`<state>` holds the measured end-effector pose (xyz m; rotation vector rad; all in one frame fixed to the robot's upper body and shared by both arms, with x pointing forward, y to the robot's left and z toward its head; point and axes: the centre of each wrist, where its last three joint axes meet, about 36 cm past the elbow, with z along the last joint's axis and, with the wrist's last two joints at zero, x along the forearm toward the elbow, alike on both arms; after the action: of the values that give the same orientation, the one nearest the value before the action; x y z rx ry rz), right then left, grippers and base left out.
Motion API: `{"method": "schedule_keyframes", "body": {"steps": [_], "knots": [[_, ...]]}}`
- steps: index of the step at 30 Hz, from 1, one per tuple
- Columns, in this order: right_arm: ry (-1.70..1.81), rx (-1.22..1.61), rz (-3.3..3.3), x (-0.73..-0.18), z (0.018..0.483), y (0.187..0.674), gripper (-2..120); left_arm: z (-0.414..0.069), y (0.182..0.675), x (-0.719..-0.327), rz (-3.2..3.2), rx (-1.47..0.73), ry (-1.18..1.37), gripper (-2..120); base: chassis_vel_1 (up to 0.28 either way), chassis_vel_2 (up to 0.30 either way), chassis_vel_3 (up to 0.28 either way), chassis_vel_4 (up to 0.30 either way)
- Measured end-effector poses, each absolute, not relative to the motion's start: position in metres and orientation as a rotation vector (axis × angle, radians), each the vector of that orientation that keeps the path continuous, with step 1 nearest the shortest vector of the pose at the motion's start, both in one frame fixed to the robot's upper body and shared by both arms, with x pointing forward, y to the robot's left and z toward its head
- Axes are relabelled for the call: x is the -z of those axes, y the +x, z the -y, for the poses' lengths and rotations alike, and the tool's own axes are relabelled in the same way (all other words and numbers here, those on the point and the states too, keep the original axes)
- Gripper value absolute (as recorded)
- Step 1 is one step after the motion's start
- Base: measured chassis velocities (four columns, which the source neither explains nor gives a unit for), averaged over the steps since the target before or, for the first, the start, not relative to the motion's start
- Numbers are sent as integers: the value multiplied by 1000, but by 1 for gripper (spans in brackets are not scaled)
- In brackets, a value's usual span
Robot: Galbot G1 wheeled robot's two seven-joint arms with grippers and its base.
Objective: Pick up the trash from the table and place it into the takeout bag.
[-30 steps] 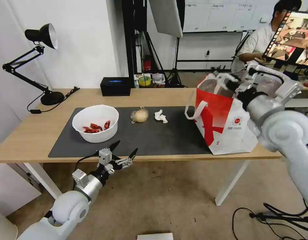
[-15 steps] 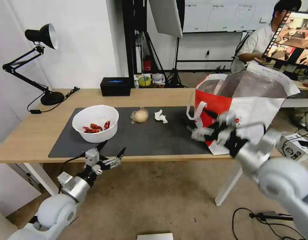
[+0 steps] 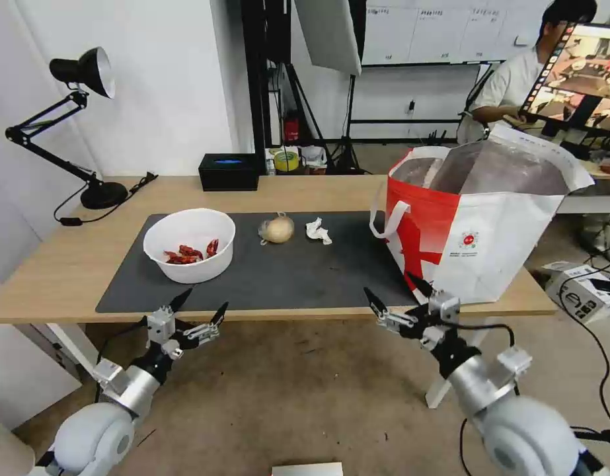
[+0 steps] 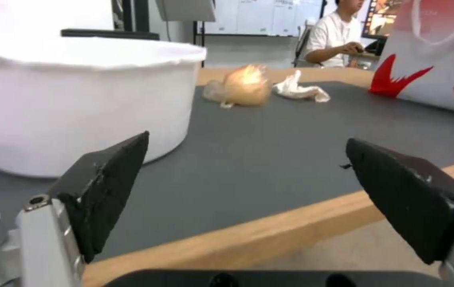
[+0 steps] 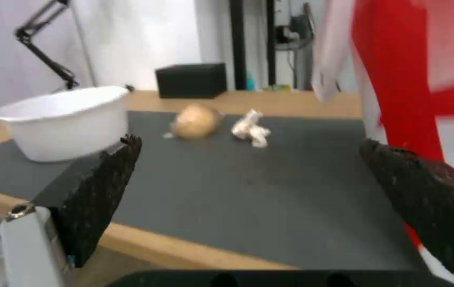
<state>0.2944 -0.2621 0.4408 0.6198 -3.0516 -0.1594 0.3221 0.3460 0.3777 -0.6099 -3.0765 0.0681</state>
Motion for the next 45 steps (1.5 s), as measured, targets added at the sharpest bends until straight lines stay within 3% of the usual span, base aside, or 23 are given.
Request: {"method": "schedule_keyframes", "body": {"steps": [12,32,45], "knots": [[546,267,2993,-396,240,283,100,-351,305,-358,3076,-70,-537,100,0,0,0,0],[553,281,2967,-383,228,280,100,-348,296,-355,3082,-80,-511,100,0,0,0,0],[678,153,2922,-452,202,337,100,-333,294,-364,3099,-106,-547,100,0,0,0,0]]}}
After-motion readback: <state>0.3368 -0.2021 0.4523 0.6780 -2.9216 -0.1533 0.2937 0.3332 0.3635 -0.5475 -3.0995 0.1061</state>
